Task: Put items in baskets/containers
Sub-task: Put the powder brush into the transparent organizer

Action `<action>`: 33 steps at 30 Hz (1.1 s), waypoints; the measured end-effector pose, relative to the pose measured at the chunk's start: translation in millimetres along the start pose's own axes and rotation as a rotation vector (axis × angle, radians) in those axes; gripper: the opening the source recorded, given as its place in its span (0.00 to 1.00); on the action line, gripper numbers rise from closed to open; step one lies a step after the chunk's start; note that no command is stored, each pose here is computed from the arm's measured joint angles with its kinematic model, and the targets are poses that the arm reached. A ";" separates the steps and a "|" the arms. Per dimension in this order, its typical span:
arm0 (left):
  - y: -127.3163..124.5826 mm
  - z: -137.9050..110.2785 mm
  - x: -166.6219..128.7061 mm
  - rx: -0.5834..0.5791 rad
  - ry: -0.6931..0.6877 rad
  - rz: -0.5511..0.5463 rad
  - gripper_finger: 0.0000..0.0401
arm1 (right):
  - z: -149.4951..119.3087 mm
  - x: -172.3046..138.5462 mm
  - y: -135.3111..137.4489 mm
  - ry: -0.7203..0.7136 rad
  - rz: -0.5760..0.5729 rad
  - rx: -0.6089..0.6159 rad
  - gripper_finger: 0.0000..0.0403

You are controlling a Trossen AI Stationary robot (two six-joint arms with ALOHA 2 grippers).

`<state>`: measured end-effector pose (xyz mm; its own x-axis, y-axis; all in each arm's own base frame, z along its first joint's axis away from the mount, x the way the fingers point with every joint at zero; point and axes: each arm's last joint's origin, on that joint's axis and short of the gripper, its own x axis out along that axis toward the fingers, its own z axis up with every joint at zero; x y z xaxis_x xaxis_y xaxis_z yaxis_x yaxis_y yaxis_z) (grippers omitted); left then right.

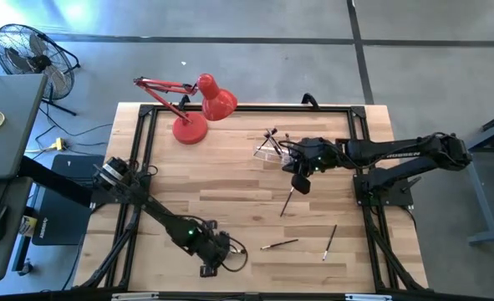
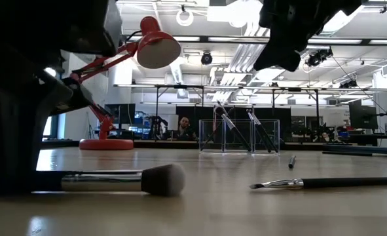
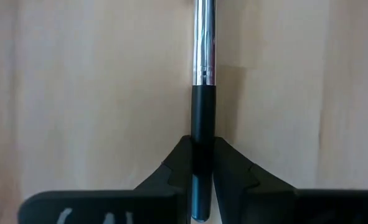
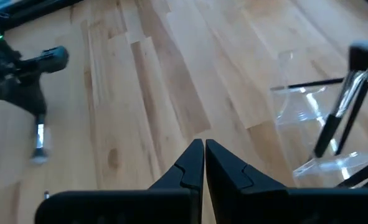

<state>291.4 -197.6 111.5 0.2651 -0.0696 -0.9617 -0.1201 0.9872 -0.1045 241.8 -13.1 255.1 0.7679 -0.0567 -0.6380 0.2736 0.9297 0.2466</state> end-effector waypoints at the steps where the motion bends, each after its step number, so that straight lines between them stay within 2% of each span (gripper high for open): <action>1: 2.8 -2.1 -1.0 -0.026 -0.014 0.003 0.08 | -4.6 2.0 0.7 0.008 0.004 0.005 0.03; 5: 26.7 -15.3 -9.3 -0.086 -0.021 0.075 0.08 | -37.8 16.7 1.1 0.050 0.023 0.023 0.03; 11: 57.5 -21.2 -16.2 -0.182 -0.044 0.121 0.08 | -88.5 32.4 0.4 0.056 0.109 0.200 0.03; 14: 68.2 -19.0 -21.2 -0.172 -0.053 0.128 0.08 | -103.0 34.4 3.4 0.020 0.161 0.249 0.03; 23: 93.4 0.1 -19.9 -0.173 -0.087 0.129 0.08 | -108.7 32.1 15.7 -0.054 0.183 0.245 0.03; 29: 111.0 22.1 -19.5 -0.191 -0.210 0.119 0.08 | -109.2 31.6 17.8 -0.062 0.184 0.240 0.03; 33: 120.4 40.0 -21.1 -0.193 -0.350 0.111 0.08 | -109.3 31.6 17.8 -0.060 0.184 0.239 0.03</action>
<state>309.5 -71.6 129.3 0.5456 0.1219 -0.8291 -0.3351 0.9385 -0.0825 207.6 41.4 159.6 0.8481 0.0765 -0.5244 0.2501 0.8146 0.5233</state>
